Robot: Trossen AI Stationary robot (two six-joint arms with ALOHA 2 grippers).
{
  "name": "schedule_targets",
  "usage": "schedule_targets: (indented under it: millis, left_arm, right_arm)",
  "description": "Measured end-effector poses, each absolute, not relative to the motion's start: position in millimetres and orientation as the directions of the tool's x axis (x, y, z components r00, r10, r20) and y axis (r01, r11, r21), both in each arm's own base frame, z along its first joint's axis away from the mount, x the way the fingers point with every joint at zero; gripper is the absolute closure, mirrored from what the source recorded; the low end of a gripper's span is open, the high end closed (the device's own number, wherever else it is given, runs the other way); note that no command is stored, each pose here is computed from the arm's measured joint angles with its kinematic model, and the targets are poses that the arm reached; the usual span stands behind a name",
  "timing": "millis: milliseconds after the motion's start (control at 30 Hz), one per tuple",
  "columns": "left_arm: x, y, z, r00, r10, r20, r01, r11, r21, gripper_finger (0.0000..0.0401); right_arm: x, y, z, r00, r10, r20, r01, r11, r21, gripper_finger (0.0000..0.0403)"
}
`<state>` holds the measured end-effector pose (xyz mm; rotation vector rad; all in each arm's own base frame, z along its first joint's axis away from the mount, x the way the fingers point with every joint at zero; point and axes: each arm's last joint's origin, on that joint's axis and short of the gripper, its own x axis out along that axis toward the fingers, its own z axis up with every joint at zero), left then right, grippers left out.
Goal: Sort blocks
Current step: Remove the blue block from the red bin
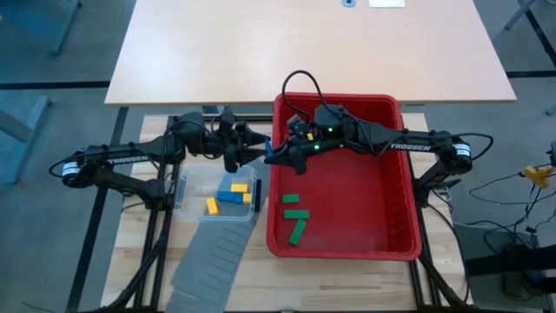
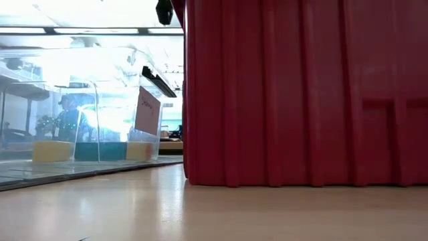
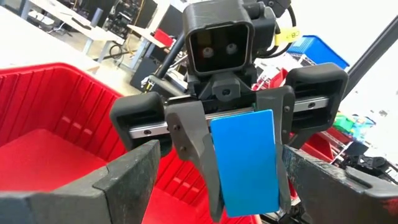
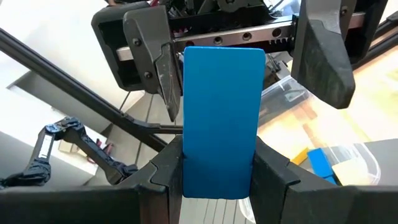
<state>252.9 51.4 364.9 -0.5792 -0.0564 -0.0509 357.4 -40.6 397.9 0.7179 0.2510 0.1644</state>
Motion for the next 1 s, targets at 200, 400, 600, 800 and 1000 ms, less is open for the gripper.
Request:
schedule_targets:
  millis: [200,400,600,800,1000]
  left_arm:
    - [253,51,366,0.996,-0.033,0.077,0.069,0.840,-0.539,0.0090]
    - [253,51,367,0.996,-0.040,0.084,0.079,0.846,-0.528,0.0183]
    - [253,50,366,0.995,-0.067,0.079,0.099,0.839,-0.536,0.0295]
    - [253,50,366,0.993,-0.088,0.079,0.117,0.846,-0.520,0.0295]
    - [244,46,362,0.989,-0.150,-0.011,0.125,0.858,-0.498,0.0295]
  right_arm:
    - [361,-42,397,0.960,0.231,-0.158,-0.070,0.744,0.665,0.0291]
    - [367,-42,392,0.961,0.231,-0.152,-0.071,0.739,0.670,0.0291]
    - [369,-43,389,0.962,0.223,-0.159,-0.069,0.758,0.648,0.0291]
    - [369,-44,390,0.965,0.212,-0.156,-0.063,0.761,0.646,0.0291]
    - [366,-50,387,0.959,0.211,-0.188,-0.034,0.748,0.663,0.0227]
